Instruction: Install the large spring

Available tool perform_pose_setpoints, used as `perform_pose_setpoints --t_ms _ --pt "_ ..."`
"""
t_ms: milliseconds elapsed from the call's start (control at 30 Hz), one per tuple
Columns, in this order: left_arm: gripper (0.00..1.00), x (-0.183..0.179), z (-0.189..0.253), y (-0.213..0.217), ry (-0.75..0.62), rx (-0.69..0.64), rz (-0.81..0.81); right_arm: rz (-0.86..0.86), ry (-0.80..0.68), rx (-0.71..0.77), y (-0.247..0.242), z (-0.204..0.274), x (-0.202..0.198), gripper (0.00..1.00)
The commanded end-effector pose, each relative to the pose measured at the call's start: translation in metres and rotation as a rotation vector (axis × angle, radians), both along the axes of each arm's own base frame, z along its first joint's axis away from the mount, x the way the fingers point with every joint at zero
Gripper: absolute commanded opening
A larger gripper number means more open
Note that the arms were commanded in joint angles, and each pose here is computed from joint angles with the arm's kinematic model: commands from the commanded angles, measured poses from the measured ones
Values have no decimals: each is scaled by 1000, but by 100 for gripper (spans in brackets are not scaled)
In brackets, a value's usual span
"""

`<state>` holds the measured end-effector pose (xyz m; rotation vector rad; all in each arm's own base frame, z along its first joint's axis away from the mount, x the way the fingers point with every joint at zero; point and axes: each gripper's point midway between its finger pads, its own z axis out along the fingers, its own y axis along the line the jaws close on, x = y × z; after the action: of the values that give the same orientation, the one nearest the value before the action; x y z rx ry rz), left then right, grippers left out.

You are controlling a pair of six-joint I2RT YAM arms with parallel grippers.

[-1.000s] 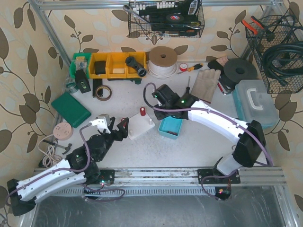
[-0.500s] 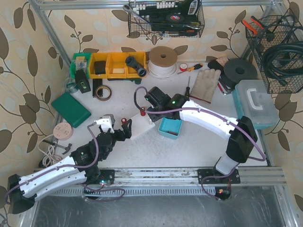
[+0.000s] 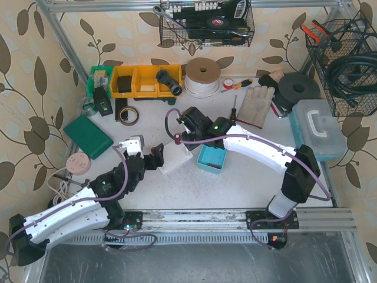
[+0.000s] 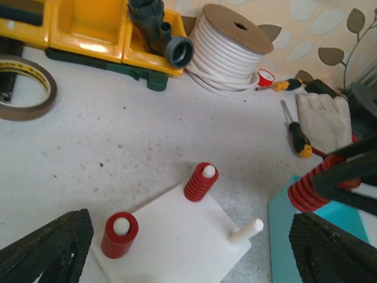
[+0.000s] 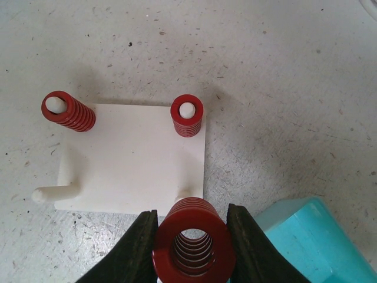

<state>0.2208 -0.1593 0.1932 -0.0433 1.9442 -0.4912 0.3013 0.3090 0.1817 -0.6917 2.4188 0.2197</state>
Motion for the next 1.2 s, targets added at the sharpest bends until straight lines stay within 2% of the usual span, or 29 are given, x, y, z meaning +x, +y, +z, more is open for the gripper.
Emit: perform_pose_setpoints --t_ms 0,133,300,467,700,833,1167 --pt "93 1 21 11 80 51 48 43 -52 -4 6 18 7 0" --pt "93 -3 17 19 159 134 52 56 -49 25 8 20 7 0" --pt "94 -6 6 20 143 58 37 40 45 79 5 7 9 0" --pt "94 -6 7 11 123 33 -6 19 44 104 -4 4 12 0" --pt "94 1 -2 -1 205 82 0 18 39 85 -6 4 14 0" --pt "95 4 -5 -5 195 94 -11 20 36 66 -11 6 12 0" --pt "97 8 -12 1 205 -3 -31 -11 30 6 -20 -1 13 0"
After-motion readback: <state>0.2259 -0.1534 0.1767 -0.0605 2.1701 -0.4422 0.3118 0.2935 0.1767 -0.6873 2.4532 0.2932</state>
